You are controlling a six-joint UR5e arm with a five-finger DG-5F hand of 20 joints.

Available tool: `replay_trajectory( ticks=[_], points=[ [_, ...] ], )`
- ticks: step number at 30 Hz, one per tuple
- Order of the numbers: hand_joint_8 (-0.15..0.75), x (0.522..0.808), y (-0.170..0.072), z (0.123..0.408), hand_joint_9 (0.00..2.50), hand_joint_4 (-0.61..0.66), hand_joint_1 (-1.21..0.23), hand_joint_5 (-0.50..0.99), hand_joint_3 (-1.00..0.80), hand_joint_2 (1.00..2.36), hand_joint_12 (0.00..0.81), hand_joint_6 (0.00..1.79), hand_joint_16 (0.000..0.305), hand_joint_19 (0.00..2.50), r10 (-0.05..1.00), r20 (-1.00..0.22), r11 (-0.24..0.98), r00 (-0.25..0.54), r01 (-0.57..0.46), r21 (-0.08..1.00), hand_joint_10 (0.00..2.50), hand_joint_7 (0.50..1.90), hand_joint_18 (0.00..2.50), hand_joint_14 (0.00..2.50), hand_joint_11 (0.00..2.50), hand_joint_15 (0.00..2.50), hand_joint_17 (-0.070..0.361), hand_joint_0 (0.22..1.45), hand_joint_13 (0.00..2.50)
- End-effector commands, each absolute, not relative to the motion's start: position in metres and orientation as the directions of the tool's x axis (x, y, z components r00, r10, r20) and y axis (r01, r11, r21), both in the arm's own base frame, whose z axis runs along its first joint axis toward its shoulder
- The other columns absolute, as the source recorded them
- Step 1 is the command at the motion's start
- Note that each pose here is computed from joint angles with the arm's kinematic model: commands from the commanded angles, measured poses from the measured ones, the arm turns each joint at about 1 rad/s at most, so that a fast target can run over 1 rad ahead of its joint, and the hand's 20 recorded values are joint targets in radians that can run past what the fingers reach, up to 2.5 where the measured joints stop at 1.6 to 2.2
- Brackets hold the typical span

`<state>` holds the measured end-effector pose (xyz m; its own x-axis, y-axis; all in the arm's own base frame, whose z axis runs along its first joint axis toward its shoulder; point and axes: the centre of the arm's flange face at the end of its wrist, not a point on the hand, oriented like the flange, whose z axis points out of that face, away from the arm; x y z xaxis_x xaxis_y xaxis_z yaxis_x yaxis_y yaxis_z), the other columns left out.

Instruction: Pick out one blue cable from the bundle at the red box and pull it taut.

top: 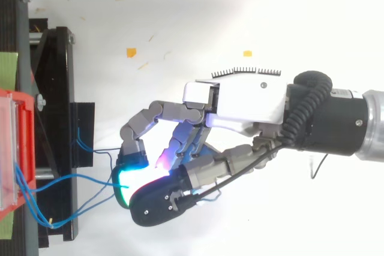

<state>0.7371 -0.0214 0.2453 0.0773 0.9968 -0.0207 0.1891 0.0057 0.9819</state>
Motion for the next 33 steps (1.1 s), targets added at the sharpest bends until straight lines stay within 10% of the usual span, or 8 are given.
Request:
replay_trajectory(
  ticks=[1, 18, 19, 22, 25, 33],
  points=[
    [0.245, 0.7378, -0.0204, 0.2441, 1.15, -0.31, -0.82, -0.14, -0.03, 1.02, 0.287, 0.94, 0.03, 1.58, 0.997, -0.018, 0.004, 0.078, 0.176, 0.984, 0.02, 1.23, 1.3, 0.01, 1.42, 1.23, 0.067, 0.7, 1.39],
    [0.204, 0.7385, -0.0214, 0.2445, 1.3, -0.31, -0.82, -0.14, -0.03, 1.02, 0.273, 0.94, 0.032, 1.58, 0.997, -0.018, 0.004, 0.079, 0.17, 0.985, 0.39, 1.22, 1.34, 0.0, 1.66, 1.52, 0.071, 0.7, 1.49],
    [0.217, 0.7385, -0.0214, 0.2445, 1.34, -0.31, -0.82, -0.14, -0.04, 1.02, 0.271, 0.94, 0.031, 1.55, 0.997, -0.018, 0.004, 0.079, 0.17, 0.985, 0.0, 1.22, 1.33, 0.0, 1.74, 1.47, 0.071, 0.7, 1.47],
    [0.263, 0.7381, -0.0215, 0.2438, 1.2, -0.3, -0.82, -0.14, -0.04, 1.02, 0.289, 0.94, 0.032, 1.41, 0.997, -0.018, 0.004, 0.079, 0.172, 0.985, 0.02, 1.22, 1.31, 0.02, 1.38, 1.24, 0.071, 0.7, 1.39],
    [0.305, 0.7385, -0.0203, 0.2445, 1.14, -0.29, -0.82, -0.14, -0.04, 1.02, 0.255, 0.94, 0.029, 1.11, 0.997, -0.018, 0.004, 0.078, 0.17, 0.985, 0.03, 1.21, 1.25, 0.02, 1.01, 0.47, 0.066, 0.7, 1.17],
    [0.326, 0.7386, -0.0201, 0.2445, 1.4, -0.27, -0.81, -0.14, -0.05, 1.02, 0.259, 0.94, 0.033, 0.91, 0.997, -0.017, 0.004, 0.076, 0.17, 0.985, 0.03, 1.23, 1.13, 0.01, 0.97, 0.38, 0.075, 0.7, 1.05]
  ],
)
